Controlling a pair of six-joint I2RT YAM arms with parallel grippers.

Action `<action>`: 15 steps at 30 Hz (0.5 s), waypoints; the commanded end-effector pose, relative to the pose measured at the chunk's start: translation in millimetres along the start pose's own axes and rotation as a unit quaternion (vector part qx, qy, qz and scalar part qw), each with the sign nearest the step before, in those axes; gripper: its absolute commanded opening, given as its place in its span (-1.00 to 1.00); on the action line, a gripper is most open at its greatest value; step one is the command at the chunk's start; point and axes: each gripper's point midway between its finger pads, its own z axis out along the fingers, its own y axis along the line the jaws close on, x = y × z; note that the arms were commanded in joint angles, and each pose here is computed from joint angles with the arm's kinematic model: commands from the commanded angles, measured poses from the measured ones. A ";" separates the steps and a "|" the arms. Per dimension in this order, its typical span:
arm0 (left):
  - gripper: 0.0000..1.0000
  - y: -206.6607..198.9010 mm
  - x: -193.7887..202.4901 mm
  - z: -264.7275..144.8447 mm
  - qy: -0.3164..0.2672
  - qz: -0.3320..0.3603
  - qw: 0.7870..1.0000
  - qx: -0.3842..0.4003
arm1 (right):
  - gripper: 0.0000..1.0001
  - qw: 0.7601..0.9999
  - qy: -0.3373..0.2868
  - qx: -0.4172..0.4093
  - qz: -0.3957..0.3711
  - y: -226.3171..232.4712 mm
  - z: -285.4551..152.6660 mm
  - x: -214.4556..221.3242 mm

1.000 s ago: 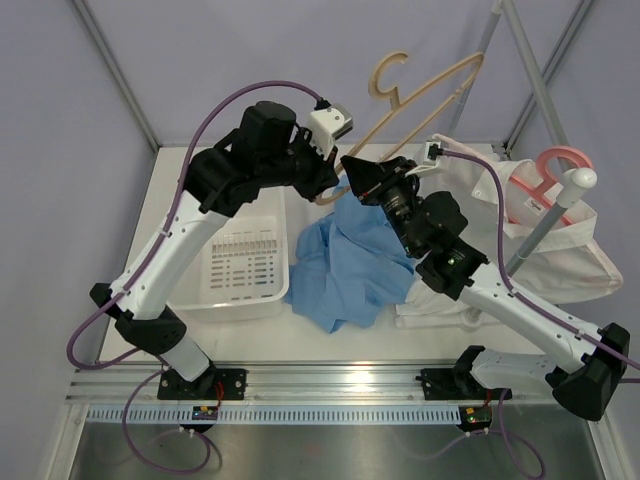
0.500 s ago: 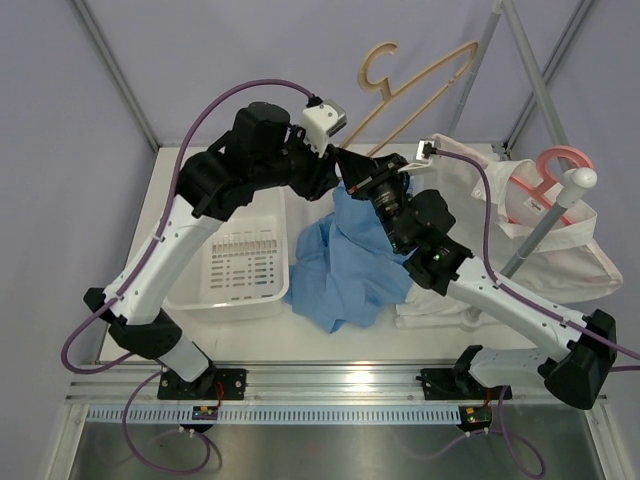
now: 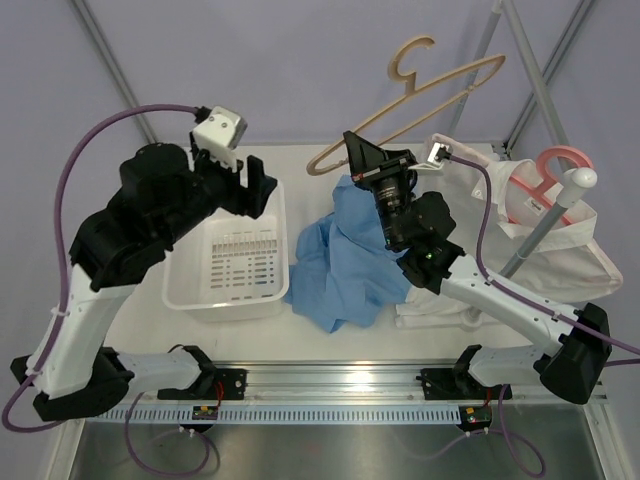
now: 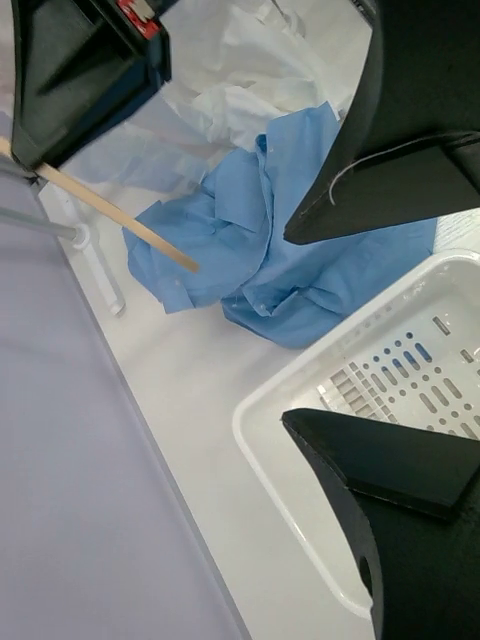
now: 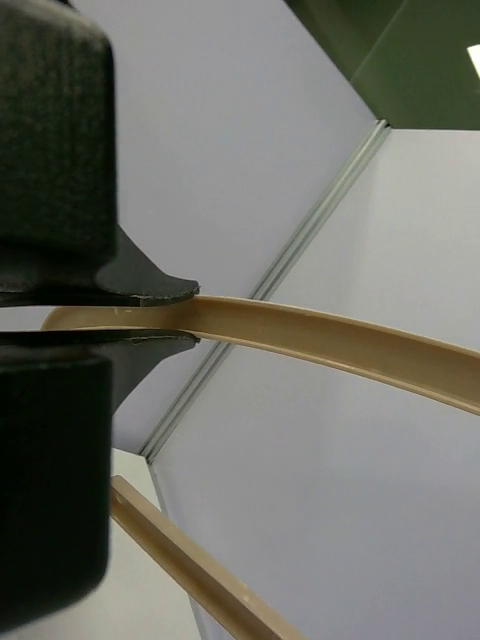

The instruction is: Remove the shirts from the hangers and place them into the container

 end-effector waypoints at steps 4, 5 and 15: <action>0.42 21.7 1.4 -25.5 -0.033 -0.038 0.997 -0.055 | -1.00 0.986 -0.131 0.033 0.094 4.6 5.6 -54.4; 0.42 21.7 3.8 -26.4 -0.031 -0.038 0.997 -0.055 | -1.00 0.985 -0.135 0.034 0.101 5.2 7.3 -54.4; 0.42 16.3 29.5 -27.0 -0.015 -0.049 0.998 -0.041 | -1.00 0.970 -0.211 0.059 0.109 10.5 24.9 -87.2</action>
